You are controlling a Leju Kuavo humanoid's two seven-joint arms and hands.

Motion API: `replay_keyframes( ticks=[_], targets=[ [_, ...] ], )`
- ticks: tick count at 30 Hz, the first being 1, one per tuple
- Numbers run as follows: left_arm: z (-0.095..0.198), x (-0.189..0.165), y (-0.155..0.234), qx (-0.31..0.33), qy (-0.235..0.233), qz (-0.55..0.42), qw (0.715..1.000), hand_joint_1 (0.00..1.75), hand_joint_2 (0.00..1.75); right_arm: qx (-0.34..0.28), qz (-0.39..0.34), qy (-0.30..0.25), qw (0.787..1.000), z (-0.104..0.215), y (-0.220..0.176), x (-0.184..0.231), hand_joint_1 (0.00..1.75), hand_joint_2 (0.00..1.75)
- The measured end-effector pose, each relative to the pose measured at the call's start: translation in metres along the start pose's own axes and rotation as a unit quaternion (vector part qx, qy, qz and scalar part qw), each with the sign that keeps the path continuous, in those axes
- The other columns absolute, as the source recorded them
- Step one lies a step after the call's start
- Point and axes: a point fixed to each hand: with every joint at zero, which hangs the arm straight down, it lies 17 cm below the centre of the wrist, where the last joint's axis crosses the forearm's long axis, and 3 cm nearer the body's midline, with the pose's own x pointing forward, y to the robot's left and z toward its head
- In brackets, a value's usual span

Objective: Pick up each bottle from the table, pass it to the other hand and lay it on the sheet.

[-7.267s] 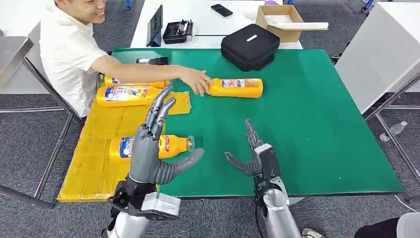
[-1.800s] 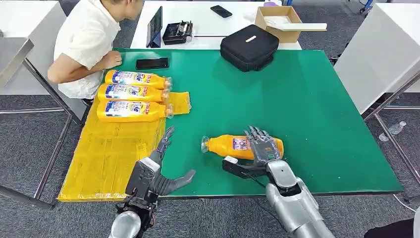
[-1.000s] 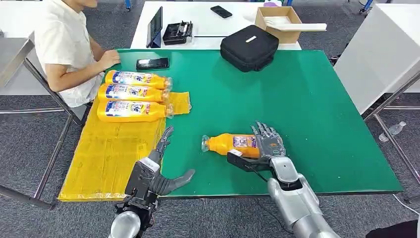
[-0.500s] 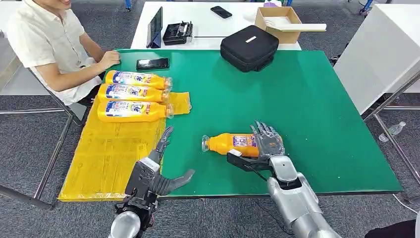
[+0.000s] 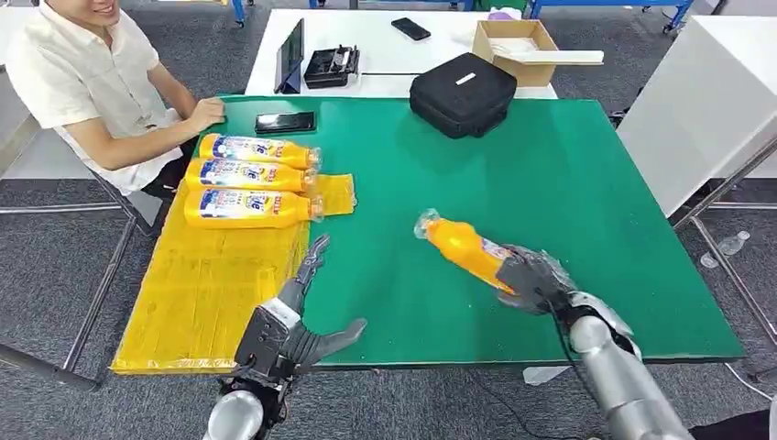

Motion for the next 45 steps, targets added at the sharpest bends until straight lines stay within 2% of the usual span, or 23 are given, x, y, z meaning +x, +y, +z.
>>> replay_keyframes(
  ticks=[6, 14, 19, 24, 30, 34, 40, 45],
  targets=[
    [-0.001, -0.002, -0.007, -0.009, 0.002, 0.005, 1.0, 0.0, 1.75, 0.007, -0.013, 0.025, 1.0, 0.027, -0.006, -0.032, 1.75, 1.75],
    [-0.001, -0.003, -0.01, -0.014, 0.004, 0.01, 1.0, 0.0, 1.75, 0.018, -0.053, 0.013, 0.998, 0.047, -0.004, -0.038, 1.75, 1.75],
    [-0.002, -0.004, -0.008, -0.007, 0.008, 0.026, 1.0, 0.0, 1.75, 0.0, -0.068, -0.022, 0.997, 0.047, -0.004, -0.019, 1.75, 1.75],
    [0.0, -0.004, -0.009, -0.012, 0.014, 0.084, 0.996, 0.0, 1.75, -0.002, -0.067, -0.068, 0.995, 0.04, 0.0, 0.016, 1.75, 1.75],
    [0.0, -0.004, -0.011, -0.017, 0.014, 0.102, 0.995, 0.0, 1.75, 0.0, -0.071, -0.097, 0.993, 0.037, 0.006, 0.036, 1.75, 1.75],
    [0.001, 0.003, -0.011, -0.02, 0.003, 0.158, 0.987, 0.0, 1.75, -0.033, -0.072, -0.167, 0.983, 0.025, 0.004, 0.081, 1.75, 1.75],
    [0.0, 0.003, -0.01, -0.016, 0.0, 0.162, 0.987, 0.0, 1.75, -0.098, -0.069, -0.245, 0.962, 0.005, 0.001, 0.164, 1.75, 1.75],
    [0.001, 0.002, -0.01, -0.014, 0.001, 0.169, 0.986, 0.0, 1.75, -0.128, -0.071, -0.302, 0.942, 0.005, 0.009, 0.23, 1.75, 1.75]
  ],
)
